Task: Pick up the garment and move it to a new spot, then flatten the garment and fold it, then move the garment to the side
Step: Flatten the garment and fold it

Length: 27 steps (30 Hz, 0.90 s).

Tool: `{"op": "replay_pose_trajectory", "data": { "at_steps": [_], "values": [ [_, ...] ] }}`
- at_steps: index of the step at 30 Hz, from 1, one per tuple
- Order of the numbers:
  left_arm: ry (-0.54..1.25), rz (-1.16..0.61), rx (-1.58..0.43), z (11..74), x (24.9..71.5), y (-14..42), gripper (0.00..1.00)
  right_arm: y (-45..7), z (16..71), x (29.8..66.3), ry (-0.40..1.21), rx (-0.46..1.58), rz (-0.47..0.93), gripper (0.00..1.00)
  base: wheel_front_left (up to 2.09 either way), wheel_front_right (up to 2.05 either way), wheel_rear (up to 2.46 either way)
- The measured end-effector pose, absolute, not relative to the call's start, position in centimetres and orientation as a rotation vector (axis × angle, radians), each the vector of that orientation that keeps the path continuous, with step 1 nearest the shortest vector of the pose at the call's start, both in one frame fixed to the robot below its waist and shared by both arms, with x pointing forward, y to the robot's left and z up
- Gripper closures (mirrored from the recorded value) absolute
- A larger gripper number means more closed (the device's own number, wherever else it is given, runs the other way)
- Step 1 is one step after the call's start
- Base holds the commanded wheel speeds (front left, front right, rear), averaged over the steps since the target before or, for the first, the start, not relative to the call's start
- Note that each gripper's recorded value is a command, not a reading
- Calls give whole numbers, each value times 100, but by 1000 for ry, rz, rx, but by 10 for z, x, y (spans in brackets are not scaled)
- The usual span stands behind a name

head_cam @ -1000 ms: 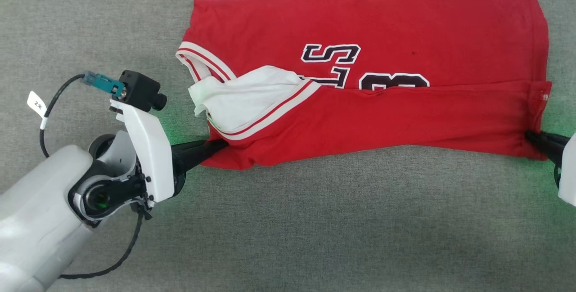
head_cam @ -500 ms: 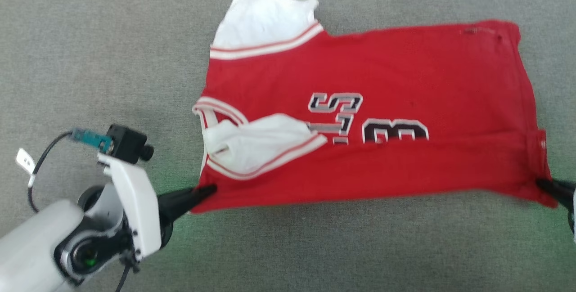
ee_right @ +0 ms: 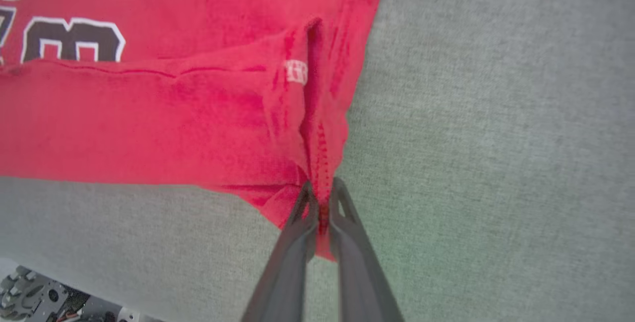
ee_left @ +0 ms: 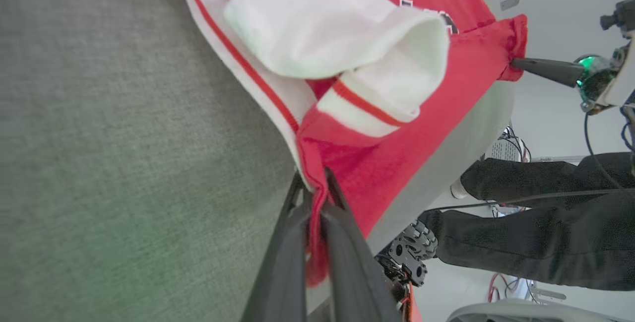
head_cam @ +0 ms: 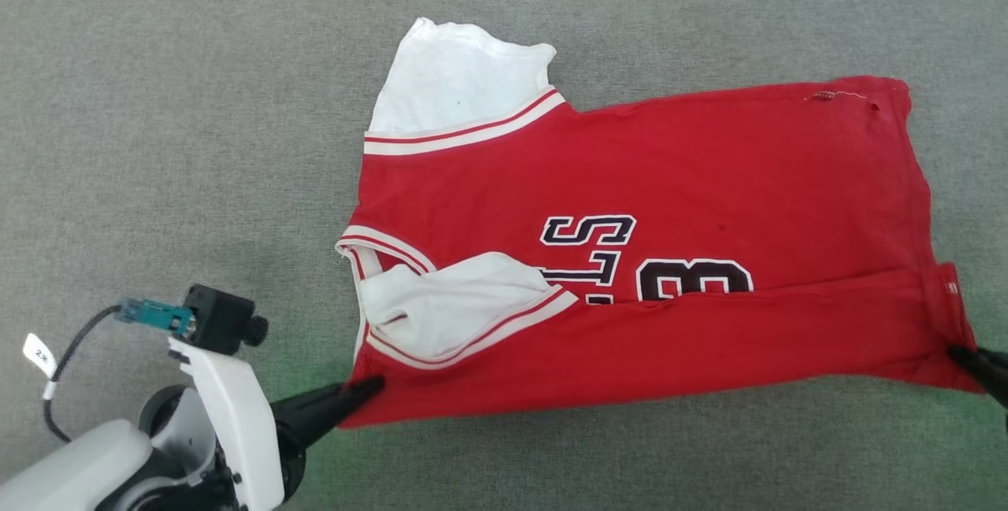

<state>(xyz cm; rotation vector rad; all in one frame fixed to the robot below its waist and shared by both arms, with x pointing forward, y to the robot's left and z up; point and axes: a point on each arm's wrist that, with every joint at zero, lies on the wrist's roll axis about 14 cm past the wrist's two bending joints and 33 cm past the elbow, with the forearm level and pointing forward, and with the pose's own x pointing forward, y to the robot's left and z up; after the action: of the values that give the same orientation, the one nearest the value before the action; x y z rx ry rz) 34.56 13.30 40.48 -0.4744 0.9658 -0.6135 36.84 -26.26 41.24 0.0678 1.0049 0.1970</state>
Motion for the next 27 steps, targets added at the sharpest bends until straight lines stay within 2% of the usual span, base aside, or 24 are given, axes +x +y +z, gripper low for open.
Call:
{"op": "replay_pose_trajectory", "data": {
  "at_steps": [1, 9, 15, 18, 23, 27],
  "values": [
    [952, -610, -474, 406, 349, 133, 0, -263, 414, 370, 985, 76, 190, 0, 0, 0, 0],
    [717, -519, -476, 432, 400, 152, 0, -260, 453, 408, 645, 88, 147, 0, 0, 0, 0],
    [413, -325, -450, 458, 471, 189, 0, -250, 485, 433, 316, 85, 109, 0, 0, 0, 0],
    [334, -289, -407, 464, 500, 194, 0, -240, 493, 437, 196, 98, 104, 0, 0, 0, 0],
    [274, -306, -348, 473, 541, 186, 0, -233, 498, 440, 90, 106, 99, 0, 0, 0, 0],
    [301, -360, -277, 475, 580, 170, 0, -238, 491, 437, 66, 111, 68, 0, 0, 0, 0]
  ]
}}
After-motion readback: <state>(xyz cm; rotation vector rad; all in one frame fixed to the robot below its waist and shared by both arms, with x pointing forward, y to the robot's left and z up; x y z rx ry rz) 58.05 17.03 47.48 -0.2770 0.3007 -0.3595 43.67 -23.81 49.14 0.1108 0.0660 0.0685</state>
